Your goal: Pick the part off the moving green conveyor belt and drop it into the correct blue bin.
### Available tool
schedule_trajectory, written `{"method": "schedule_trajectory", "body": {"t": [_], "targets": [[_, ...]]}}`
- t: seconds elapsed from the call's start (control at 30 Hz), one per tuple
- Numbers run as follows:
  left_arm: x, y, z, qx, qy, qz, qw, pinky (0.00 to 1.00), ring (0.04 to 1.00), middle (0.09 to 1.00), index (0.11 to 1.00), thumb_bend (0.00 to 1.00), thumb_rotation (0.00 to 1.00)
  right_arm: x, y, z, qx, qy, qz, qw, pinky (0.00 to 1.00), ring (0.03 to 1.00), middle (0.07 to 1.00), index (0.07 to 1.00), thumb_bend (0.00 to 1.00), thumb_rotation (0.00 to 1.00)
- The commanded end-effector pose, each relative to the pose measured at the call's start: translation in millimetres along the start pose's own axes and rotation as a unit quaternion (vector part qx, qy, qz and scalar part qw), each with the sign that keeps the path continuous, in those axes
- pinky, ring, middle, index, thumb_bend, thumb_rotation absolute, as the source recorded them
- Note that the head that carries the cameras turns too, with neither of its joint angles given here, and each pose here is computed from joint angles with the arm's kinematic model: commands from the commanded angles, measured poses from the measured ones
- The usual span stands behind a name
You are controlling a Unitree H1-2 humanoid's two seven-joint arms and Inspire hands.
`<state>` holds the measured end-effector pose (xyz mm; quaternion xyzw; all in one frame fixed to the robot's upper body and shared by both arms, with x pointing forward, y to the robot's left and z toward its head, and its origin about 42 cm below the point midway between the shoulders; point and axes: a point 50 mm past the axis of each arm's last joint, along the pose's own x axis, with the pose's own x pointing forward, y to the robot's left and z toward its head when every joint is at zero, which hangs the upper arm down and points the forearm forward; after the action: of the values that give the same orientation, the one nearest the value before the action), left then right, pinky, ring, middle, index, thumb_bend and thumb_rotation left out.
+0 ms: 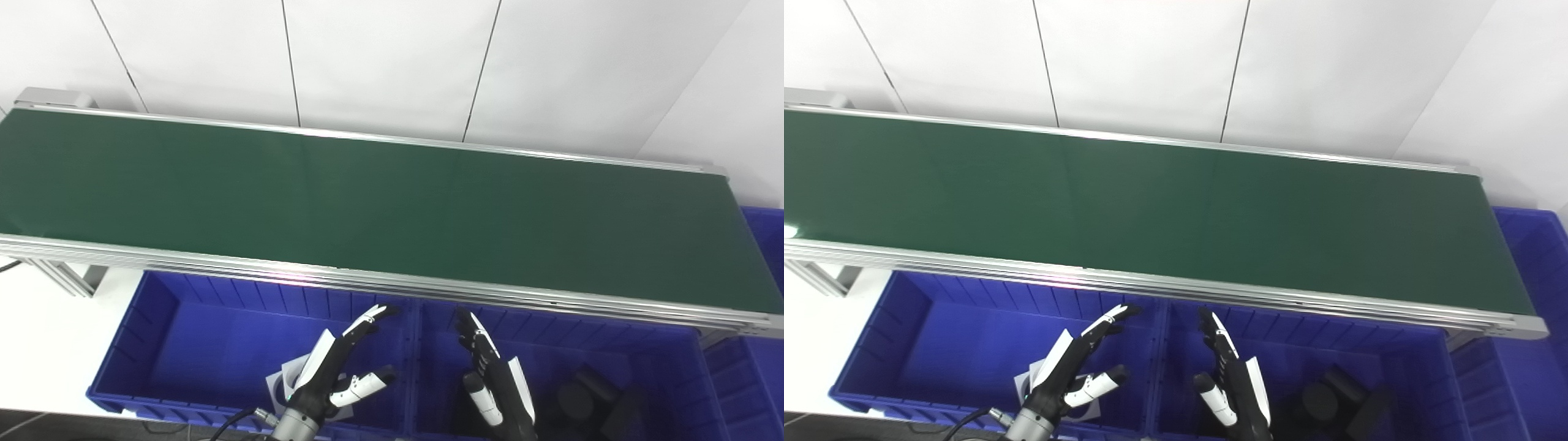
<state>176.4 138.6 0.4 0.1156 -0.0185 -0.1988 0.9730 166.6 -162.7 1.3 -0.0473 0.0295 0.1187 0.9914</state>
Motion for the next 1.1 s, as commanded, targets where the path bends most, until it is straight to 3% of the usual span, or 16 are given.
{"method": "schedule_trajectory", "body": {"t": [0.0,0.27,0.47,0.77,1.07], "targets": [[7,0,13,-0.022,-0.033,-0.009,0.999,0.94,0.982,0.986,0.916,0.85,0.97,4,1,9,0.003,-0.036,-0.003,0.999,0.97,0.985,0.984,0.938,0.95,0.95],[7,-5,17,-0.062,-0.031,-0.026,0.997,0.98,1.000,0.998,0.906,0.89,1.00,0,0,7,-0.008,-0.035,-0.001,0.999,1.00,1.000,0.996,0.947,0.97,0.99],[8,-4,14,-0.114,-0.020,-0.022,0.993,0.99,0.999,0.983,0.893,0.83,1.00,-3,2,8,-0.031,-0.040,-0.007,0.999,0.99,1.000,0.992,0.949,0.97,1.00],[6,-4,9,-0.178,-0.015,-0.019,0.984,0.97,0.991,0.996,0.947,0.87,1.00,-2,5,11,-0.036,-0.049,-0.011,0.998,1.00,1.000,0.999,0.958,0.96,1.00],[1,31,3,-0.172,-0.027,-0.024,0.984,1.00,1.000,1.000,0.983,0.93,1.00,17,34,17,-0.031,-0.067,-0.010,0.997,0.96,0.974,0.976,0.937,0.94,0.97]]}}
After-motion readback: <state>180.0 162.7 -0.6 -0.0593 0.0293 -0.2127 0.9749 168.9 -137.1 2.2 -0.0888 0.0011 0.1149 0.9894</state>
